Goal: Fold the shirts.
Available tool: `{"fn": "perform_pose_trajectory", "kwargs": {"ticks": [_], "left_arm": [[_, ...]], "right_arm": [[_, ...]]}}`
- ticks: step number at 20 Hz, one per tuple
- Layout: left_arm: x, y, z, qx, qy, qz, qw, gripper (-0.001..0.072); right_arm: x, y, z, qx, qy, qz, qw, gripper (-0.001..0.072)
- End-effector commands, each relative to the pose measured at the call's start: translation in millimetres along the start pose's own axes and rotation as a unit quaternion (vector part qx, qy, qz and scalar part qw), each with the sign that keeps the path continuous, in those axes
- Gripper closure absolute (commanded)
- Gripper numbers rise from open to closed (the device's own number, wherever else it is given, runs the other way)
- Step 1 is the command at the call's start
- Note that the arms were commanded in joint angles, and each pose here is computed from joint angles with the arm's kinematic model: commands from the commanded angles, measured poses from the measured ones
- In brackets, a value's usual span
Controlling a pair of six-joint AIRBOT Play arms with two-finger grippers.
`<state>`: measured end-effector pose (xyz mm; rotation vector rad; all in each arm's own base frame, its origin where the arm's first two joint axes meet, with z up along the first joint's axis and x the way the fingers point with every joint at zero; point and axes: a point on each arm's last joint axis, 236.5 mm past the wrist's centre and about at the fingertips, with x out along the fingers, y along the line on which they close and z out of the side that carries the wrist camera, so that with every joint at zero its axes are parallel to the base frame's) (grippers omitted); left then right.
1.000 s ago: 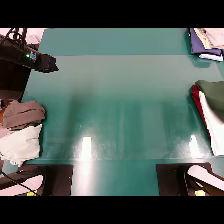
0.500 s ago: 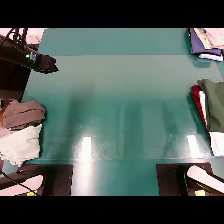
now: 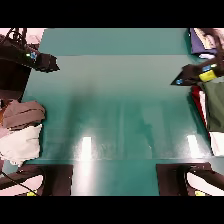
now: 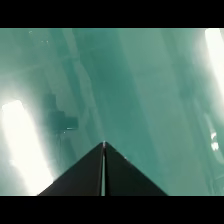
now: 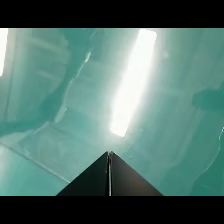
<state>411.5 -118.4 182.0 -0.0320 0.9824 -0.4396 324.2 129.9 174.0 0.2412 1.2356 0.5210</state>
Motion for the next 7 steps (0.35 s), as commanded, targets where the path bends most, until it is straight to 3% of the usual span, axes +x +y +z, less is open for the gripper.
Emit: {"fn": "perform_pose_trajectory", "kwargs": {"ticks": [1, 7], "left_arm": [[0.0, 0.5, 2.6, -0.001, -0.005, 0.001, 1.000, 0.0675], [0.0, 0.5, 2.6, -0.001, -0.005, 0.001, 1.000, 0.0675]], "right_arm": [[16.8, 44.7, -6.9, -0.067, 0.012, 0.026, 0.997, 0.0690], [17.1, 46.1, -8.9, -0.069, 0.016, 0.028, 0.997, 0.0690]]}}
